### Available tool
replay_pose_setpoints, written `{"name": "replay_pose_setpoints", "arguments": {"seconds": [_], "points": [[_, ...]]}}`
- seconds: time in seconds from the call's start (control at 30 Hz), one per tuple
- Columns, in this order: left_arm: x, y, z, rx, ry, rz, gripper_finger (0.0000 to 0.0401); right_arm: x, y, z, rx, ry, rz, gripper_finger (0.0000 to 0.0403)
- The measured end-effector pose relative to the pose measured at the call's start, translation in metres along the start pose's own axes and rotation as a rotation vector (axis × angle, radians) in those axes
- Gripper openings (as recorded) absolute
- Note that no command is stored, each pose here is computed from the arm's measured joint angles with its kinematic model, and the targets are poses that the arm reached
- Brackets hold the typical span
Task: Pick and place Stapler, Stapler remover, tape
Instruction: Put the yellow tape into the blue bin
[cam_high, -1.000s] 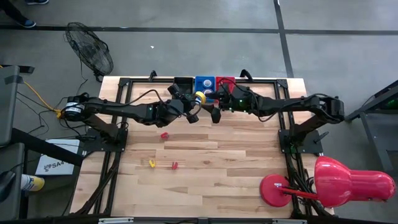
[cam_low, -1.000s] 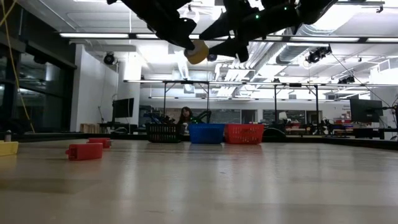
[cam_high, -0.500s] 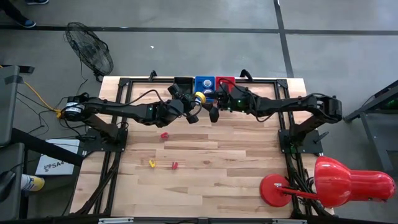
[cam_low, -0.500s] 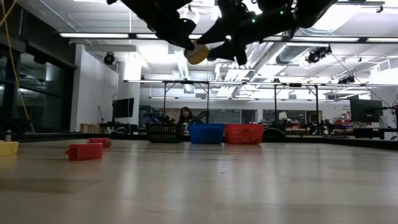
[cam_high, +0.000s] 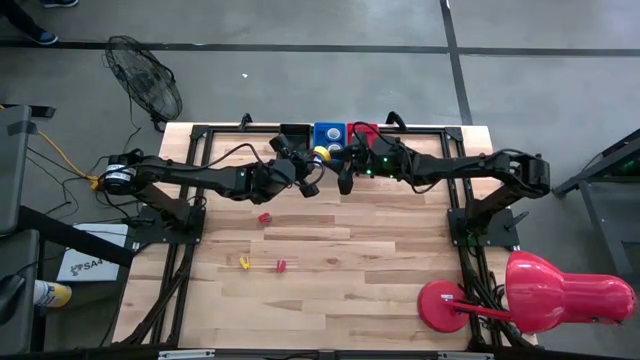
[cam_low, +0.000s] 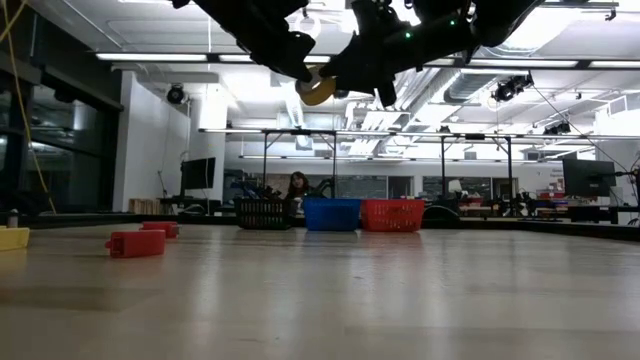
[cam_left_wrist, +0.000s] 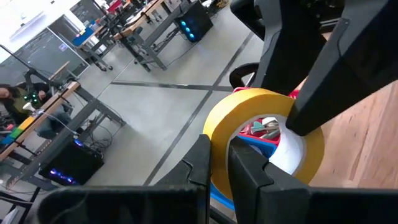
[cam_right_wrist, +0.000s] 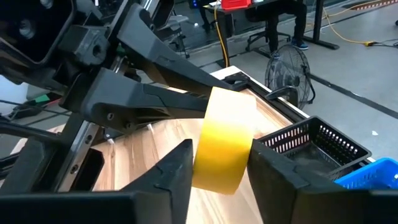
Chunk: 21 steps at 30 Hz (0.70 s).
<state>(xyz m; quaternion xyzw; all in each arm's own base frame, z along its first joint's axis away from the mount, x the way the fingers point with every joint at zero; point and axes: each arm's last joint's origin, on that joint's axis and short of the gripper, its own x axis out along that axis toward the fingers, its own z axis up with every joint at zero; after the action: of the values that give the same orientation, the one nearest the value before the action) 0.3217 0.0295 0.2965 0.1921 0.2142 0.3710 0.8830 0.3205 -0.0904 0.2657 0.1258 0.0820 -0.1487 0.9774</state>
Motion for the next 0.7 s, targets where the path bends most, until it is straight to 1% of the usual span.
{"name": "replay_pose_setpoints", "arguments": {"seconds": [0.2, 0.27, 0.47, 0.6, 0.7], "points": [[0.0, 0.0, 0.0, -0.001, -0.002, -0.004, 0.0025, 0.0, 0.0, 0.0, -0.006, -0.001, -0.006, 0.0104], [0.0, 0.0, 0.0, 0.0, -0.002, -0.005, 0.0035, 0.0, 0.0, 0.0, -0.02, -0.001, -0.004, 0.0102], [0.0, -0.001, 0.0, 0.008, -0.004, -0.018, 0.0108, 0.0, -0.002, -0.003, -0.07, 0.038, -0.009, 0.0099], [0.0, -0.001, 0.0, 0.008, -0.006, -0.02, 0.0152, 0.0, -0.007, -0.006, -0.072, 0.073, -0.021, 0.0099], [-0.001, -0.001, 0.001, 0.031, -0.015, -0.045, 0.0179, 0.0, -0.011, 0.002, -0.096, 0.144, -0.046, 0.0099]]}}
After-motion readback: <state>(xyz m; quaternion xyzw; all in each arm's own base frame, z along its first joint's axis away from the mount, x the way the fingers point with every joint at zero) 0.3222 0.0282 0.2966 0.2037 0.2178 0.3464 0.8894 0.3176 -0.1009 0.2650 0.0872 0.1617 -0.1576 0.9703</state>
